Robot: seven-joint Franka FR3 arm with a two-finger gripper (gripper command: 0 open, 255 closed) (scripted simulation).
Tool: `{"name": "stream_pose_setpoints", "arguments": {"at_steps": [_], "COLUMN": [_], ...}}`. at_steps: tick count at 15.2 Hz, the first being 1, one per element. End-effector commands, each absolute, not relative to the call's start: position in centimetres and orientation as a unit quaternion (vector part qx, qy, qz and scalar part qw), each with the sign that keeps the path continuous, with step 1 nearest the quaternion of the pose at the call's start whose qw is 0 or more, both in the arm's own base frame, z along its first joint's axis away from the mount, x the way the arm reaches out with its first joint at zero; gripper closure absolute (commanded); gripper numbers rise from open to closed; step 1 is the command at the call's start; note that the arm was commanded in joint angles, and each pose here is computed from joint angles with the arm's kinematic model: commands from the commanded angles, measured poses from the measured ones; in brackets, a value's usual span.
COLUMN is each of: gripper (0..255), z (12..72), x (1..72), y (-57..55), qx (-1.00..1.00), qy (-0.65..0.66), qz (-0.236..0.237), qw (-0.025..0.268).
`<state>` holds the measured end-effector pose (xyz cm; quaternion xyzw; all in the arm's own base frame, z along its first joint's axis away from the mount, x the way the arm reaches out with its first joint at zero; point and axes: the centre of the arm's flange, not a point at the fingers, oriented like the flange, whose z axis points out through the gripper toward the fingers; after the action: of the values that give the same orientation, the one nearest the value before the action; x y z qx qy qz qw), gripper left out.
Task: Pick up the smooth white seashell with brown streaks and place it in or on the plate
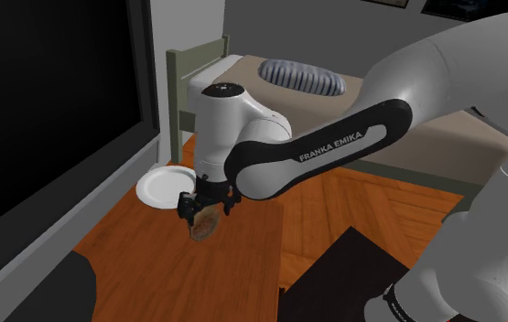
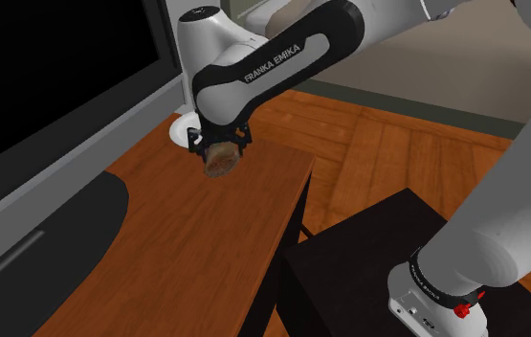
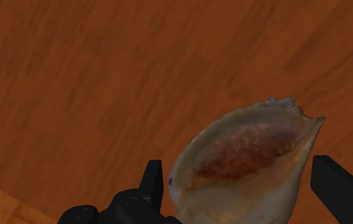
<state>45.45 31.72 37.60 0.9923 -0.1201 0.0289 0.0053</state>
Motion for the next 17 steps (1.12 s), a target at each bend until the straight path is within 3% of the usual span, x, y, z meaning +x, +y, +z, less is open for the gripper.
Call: {"name": "stream_pose_setpoints", "arguments": {"at_steps": [1,12,13,17], "gripper": [0,0,255,255], "z": [36.6,34.7,34.7,34.7], "x": [45.6,45.7,45.7,45.7], "y": [31.8,31.7,31.7,31.7], "qx": [0.992,0.992,0.992,0.992], "qy": [-0.120,-0.120,-0.120,-0.120], "qz": [0.029,0.029,0.029,0.029], "qw": [0.005,0.005,0.005,0.005]}}
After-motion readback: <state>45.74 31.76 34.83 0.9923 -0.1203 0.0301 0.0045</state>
